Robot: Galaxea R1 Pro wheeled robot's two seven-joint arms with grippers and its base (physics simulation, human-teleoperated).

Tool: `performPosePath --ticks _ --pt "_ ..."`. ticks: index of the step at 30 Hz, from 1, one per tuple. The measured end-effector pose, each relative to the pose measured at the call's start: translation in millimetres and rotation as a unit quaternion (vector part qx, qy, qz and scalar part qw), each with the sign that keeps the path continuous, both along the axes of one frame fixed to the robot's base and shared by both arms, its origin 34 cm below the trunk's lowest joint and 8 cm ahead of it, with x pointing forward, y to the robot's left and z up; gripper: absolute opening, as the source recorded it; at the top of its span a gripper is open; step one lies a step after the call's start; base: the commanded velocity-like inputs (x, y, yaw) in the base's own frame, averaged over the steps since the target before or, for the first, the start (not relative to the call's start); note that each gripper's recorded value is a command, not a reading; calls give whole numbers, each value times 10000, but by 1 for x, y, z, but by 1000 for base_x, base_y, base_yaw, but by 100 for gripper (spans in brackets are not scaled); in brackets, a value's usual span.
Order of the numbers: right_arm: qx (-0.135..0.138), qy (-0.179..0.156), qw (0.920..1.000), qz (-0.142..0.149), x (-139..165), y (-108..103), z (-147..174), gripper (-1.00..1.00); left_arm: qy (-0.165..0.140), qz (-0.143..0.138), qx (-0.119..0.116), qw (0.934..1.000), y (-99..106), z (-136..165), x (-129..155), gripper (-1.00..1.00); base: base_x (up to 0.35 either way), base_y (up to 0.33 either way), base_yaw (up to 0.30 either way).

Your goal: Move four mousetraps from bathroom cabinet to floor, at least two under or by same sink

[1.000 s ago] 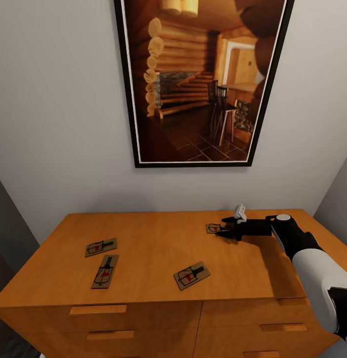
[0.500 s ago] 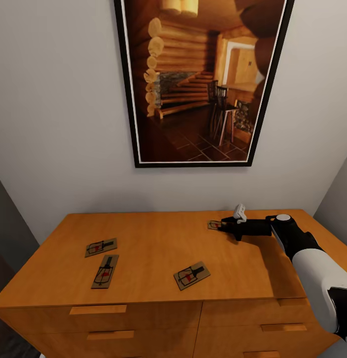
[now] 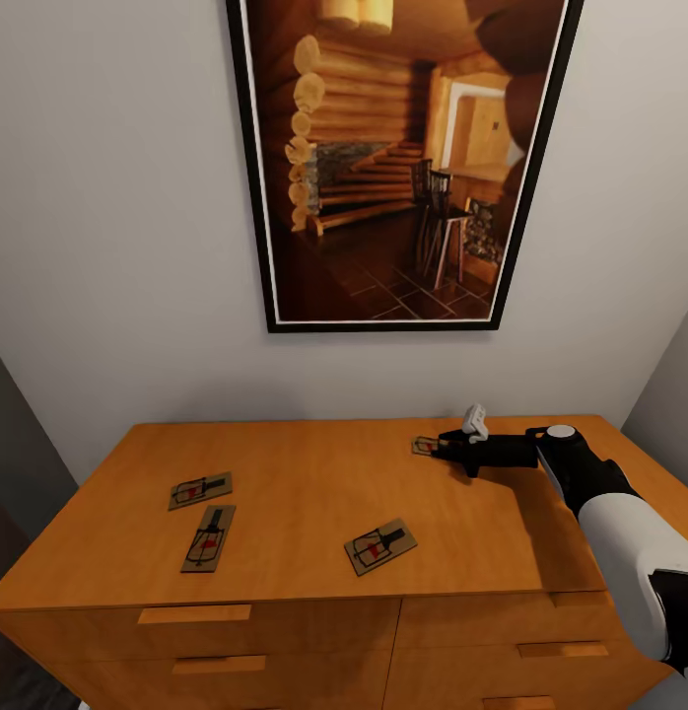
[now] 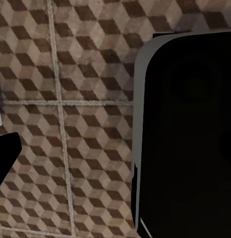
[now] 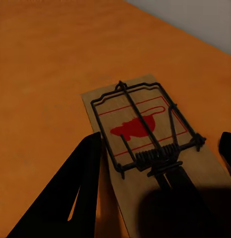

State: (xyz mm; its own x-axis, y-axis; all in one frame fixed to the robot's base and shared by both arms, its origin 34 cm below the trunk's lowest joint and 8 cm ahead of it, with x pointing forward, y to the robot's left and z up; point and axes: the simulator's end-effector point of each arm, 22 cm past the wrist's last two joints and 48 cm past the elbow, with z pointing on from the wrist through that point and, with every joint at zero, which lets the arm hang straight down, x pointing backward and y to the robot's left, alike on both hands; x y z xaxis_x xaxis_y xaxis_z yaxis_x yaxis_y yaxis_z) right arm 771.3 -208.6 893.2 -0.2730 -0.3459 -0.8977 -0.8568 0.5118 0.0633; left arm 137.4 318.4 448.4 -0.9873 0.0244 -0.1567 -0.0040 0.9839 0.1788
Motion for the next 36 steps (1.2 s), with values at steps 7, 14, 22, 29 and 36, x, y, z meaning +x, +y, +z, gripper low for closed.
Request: performPosePath --ticks 7,14,22,29,36 --pt "-31 -6 10000 39 -1 1 1 -100 1 1 -12 10000 -2 0 0 100 0 0 0" --pt "-39 -21 10000 39 0 1 2 -100 1 2 -17 10000 -3 0 0 100 0 0 0" --pt "-32 -24 10000 28 0 0 3 -100 0 3 -15 10000 -3 0 0 100 0 0 0" --pt "-51 -75 10000 10 3 -1 9 -100 1 3 -15 10000 -3 0 0 100 0 0 0" --pt "-72 -126 9999 -72 8 -1 25 -100 0 0 -16 10000 -3 0 0 100 0 0 0"
